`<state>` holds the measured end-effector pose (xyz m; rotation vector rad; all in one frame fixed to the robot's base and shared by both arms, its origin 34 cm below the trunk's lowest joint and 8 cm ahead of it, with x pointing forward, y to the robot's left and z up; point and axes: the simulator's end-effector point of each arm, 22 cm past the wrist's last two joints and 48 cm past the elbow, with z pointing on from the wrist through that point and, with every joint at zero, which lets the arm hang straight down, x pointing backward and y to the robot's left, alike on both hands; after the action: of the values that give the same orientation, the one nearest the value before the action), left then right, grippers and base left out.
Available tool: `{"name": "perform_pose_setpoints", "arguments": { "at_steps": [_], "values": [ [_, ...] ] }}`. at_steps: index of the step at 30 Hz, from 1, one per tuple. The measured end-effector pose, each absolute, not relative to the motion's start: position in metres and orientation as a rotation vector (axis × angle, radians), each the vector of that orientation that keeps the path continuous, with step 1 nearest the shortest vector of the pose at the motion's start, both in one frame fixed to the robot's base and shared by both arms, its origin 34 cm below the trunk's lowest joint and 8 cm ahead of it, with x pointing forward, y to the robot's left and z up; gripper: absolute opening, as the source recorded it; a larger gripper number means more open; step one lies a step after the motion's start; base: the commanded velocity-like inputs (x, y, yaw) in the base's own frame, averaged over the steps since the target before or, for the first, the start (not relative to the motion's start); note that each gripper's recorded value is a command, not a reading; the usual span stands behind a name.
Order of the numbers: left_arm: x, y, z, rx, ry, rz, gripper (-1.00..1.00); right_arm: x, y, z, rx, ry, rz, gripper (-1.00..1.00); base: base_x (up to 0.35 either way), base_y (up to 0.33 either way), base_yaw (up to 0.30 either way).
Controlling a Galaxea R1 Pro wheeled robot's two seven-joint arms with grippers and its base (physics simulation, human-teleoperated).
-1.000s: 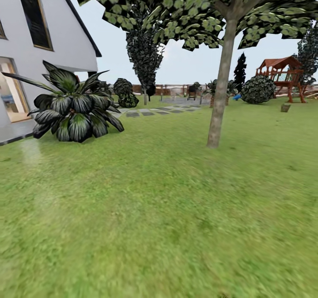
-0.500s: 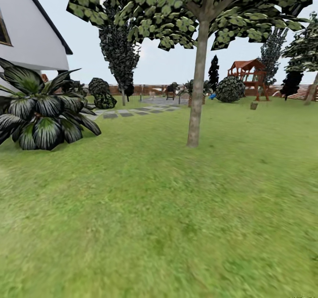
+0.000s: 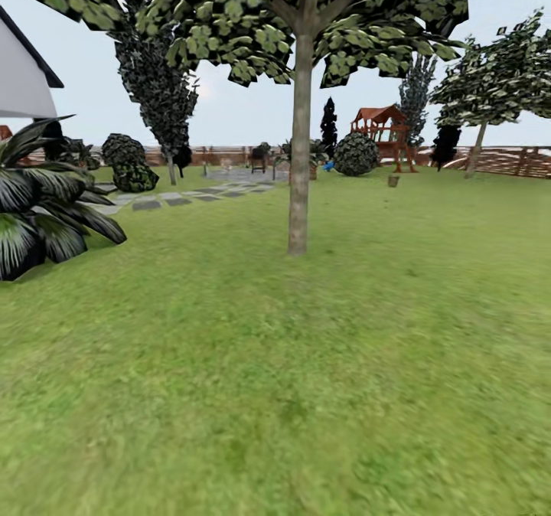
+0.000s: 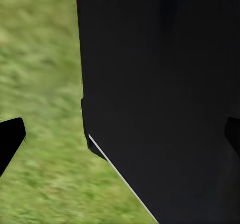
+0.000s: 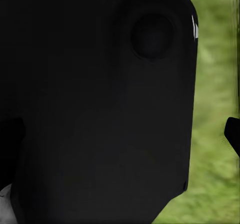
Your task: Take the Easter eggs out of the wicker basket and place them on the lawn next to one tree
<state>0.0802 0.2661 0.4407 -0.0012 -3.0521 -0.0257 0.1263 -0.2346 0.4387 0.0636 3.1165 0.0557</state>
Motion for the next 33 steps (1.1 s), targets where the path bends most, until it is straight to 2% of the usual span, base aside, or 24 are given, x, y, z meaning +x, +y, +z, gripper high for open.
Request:
{"name": "perform_pose_setpoints", "arguments": {
  "at_steps": [25, 33],
  "values": [
    [0.08, 0.254, 0.441, -0.006, -3.05, 0.004, 1.0, 0.126, -0.235, 0.439, 0.063, 3.116, 0.056, 1.0, 0.286, -0.159, -0.298],
    [0.08, 0.255, 0.441, -0.007, -3.05, 0.002, 1.0, 0.126, -0.235, 0.439, 0.064, 3.117, 0.052, 1.0, 0.336, -0.003, -0.046]
  ]
}}
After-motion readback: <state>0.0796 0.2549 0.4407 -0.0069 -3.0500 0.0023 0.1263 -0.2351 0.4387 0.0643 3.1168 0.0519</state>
